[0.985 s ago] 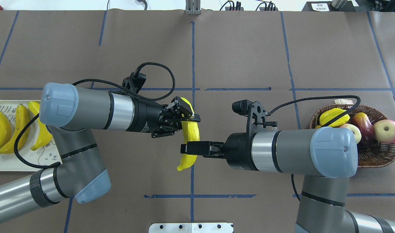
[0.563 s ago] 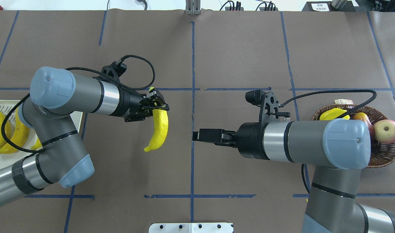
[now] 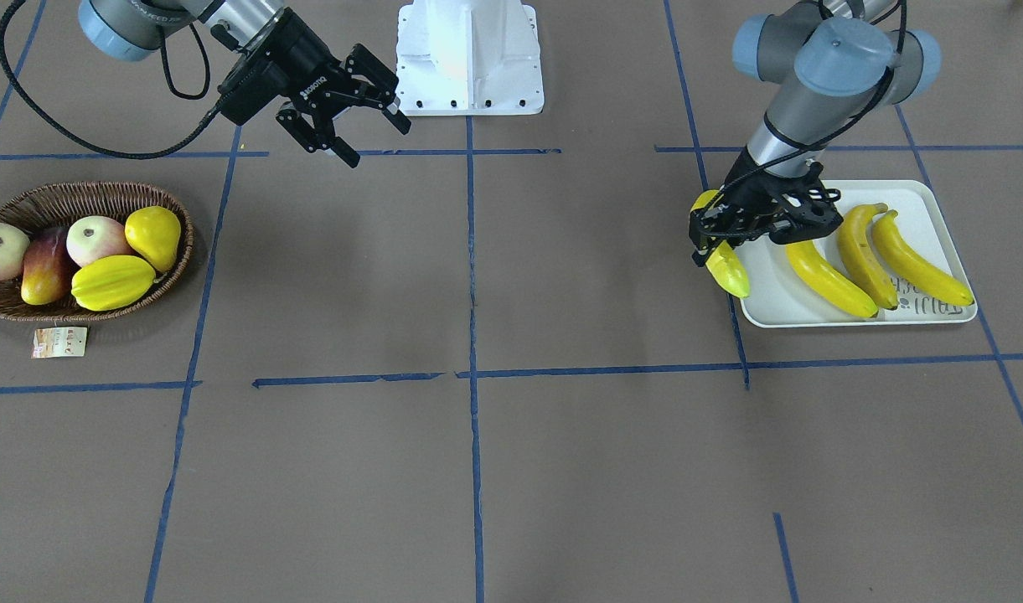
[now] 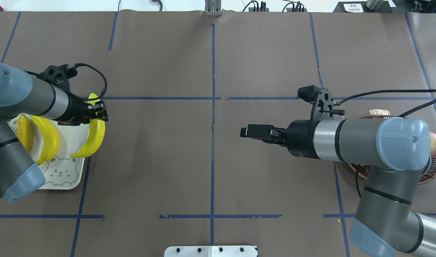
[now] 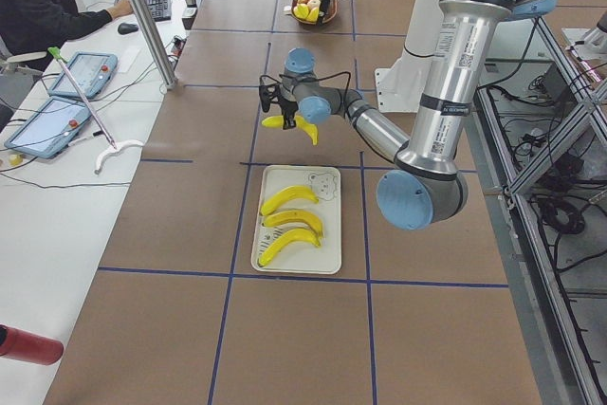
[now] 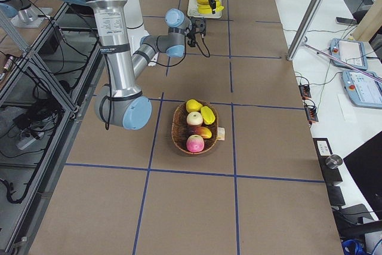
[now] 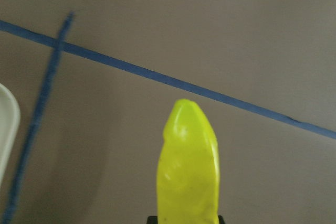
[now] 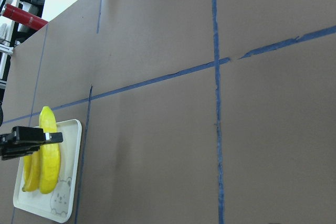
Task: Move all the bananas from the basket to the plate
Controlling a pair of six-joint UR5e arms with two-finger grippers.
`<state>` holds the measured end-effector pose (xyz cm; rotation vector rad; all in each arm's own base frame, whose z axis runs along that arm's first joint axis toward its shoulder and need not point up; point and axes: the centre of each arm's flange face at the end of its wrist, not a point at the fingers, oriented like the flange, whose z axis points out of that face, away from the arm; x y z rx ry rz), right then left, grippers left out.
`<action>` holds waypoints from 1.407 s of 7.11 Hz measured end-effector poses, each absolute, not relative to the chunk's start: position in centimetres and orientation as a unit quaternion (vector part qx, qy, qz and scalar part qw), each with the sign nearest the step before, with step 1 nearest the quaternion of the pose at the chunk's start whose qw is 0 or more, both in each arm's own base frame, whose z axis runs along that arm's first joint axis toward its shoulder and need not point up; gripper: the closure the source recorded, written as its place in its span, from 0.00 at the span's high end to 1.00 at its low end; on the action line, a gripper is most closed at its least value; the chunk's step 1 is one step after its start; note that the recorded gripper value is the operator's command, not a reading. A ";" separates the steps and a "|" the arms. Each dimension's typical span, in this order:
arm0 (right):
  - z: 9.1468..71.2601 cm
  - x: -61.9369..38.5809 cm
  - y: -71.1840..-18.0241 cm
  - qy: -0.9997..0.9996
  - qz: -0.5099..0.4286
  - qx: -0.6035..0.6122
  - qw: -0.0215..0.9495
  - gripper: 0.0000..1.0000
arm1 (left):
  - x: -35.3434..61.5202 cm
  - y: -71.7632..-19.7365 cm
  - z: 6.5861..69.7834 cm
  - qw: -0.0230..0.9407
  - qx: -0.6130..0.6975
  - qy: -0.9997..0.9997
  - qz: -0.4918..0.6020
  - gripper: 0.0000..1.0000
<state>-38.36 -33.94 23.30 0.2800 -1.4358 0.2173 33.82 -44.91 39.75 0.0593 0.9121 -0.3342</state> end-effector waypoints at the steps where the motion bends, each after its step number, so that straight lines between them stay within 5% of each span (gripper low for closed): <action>1: 23.7 -38.0 -34.4 -0.649 0.104 0.130 0.742 1.00 | 33.0 -44.4 42.5 0.894 0.019 0.417 -0.164 0.02; 2: 23.9 -37.9 -34.6 -0.646 0.107 0.130 0.745 1.00 | 32.7 -44.1 44.5 0.900 0.010 0.402 -0.168 0.94; 6: 24.6 -36.5 -36.4 -0.621 0.119 0.130 0.764 1.00 | 32.5 -44.0 47.0 0.907 0.002 0.386 -0.171 0.99; 10: 29.6 -26.8 -44.7 -0.488 0.032 0.135 0.862 1.00 | 27.4 -44.2 45.4 0.906 0.034 0.406 -0.114 0.99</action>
